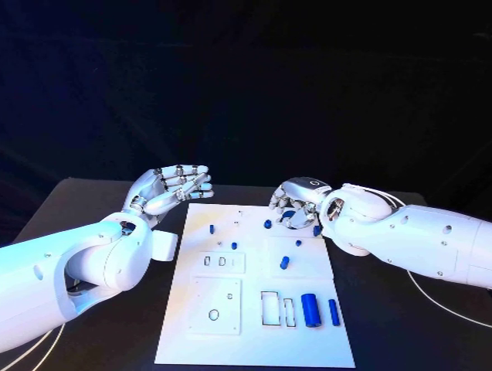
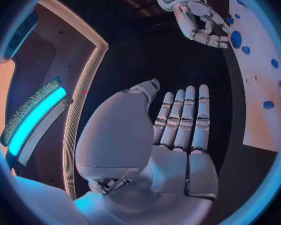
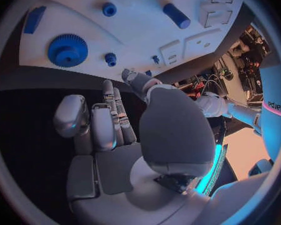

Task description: Assemble the parts on the task board

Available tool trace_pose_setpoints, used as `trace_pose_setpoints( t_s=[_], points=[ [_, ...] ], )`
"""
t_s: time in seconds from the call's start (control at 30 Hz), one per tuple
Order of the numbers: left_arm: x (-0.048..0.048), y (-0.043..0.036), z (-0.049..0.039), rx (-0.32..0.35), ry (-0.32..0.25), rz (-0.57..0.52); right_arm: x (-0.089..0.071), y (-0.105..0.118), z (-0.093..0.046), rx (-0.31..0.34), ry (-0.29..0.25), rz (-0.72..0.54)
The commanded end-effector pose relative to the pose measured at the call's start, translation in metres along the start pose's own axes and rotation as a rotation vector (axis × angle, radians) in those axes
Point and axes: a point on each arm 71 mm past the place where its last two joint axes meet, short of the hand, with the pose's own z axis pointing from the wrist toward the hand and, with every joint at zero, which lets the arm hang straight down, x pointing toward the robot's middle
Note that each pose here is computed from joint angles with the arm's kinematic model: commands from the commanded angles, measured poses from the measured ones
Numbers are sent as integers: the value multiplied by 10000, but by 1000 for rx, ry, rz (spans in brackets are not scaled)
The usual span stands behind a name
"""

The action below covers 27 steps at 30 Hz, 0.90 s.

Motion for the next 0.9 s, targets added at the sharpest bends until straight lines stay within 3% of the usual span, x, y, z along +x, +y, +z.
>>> trace_pose_setpoints(
  t_s=[0.03,0.9],
  points=[
    [33,-32,5,10,23,-5,16,5,30,17,12,-51],
    [38,-60,21,14,25,-3,167,17,129,27,64,-63]
  ],
)
